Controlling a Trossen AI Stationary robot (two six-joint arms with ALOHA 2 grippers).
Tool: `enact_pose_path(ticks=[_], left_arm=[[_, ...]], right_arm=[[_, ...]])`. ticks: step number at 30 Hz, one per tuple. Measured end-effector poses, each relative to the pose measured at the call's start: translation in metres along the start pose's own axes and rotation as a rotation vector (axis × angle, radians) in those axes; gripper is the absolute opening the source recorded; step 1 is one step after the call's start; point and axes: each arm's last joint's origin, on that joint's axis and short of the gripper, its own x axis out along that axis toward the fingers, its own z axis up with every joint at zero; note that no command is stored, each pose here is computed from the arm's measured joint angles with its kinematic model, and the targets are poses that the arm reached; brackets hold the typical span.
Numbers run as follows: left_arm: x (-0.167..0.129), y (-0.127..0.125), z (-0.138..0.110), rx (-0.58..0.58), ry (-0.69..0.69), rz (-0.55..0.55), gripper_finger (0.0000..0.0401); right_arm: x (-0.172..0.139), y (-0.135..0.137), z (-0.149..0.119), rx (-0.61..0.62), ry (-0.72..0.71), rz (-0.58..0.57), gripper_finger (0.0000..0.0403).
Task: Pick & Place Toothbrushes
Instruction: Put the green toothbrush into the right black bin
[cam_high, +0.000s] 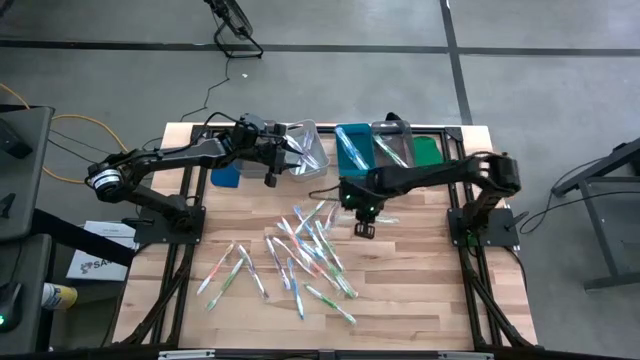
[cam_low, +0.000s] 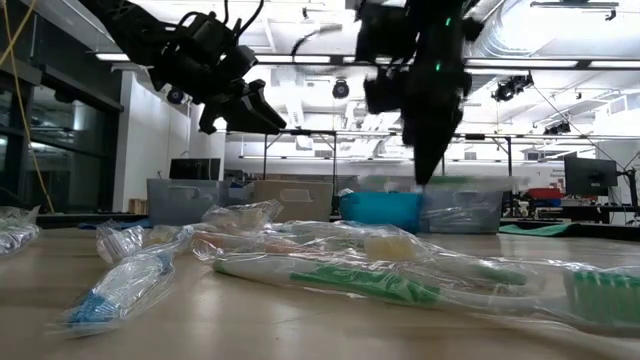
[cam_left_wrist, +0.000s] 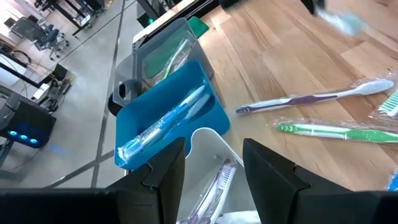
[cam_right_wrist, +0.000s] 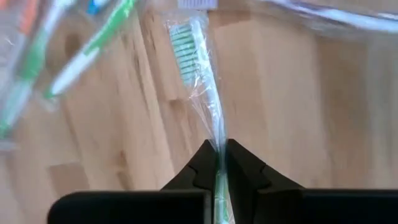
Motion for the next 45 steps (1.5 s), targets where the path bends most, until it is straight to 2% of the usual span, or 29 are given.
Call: enact_pose_path(ticks=[4,9,17,25,33,38,45], left_arm=[[0.000,0.000,0.000,0.000,-0.002,0.000,0.0157],[0.000,0.000,0.000,-0.007,-0.002,0.000,0.0157],[0.000,0.001,0.001,-0.023,-0.012,0.002,0.0157],[-0.003,0.001,0.004,-0.024,-0.045,-0.012,0.0157],[-0.004,0.001,0.005,-0.025,-0.050,-0.017,0.0157],[-0.004,0.001,0.005,-0.021,-0.048,-0.019,0.0157],[-0.004,0.001,0.005,-0.019,-0.048,-0.018,0.0157]], right_arm=[[-0.038,-0.011,-0.005,0.118,-0.095,-0.082,0.0011],[-0.079,-0.038,-0.015,0.243,-0.217,-0.187,0.0010],[-0.105,-0.098,-0.023,0.427,-0.315,-0.357,0.0010],[-0.103,-0.163,-0.026,0.526,-0.326,-0.440,0.0011],[-0.080,-0.210,-0.034,0.609,-0.232,-0.395,0.0011],[-0.066,-0.223,-0.035,0.660,-0.195,-0.357,0.0011],[-0.048,-0.232,-0.032,0.657,-0.154,-0.337,0.0011]])
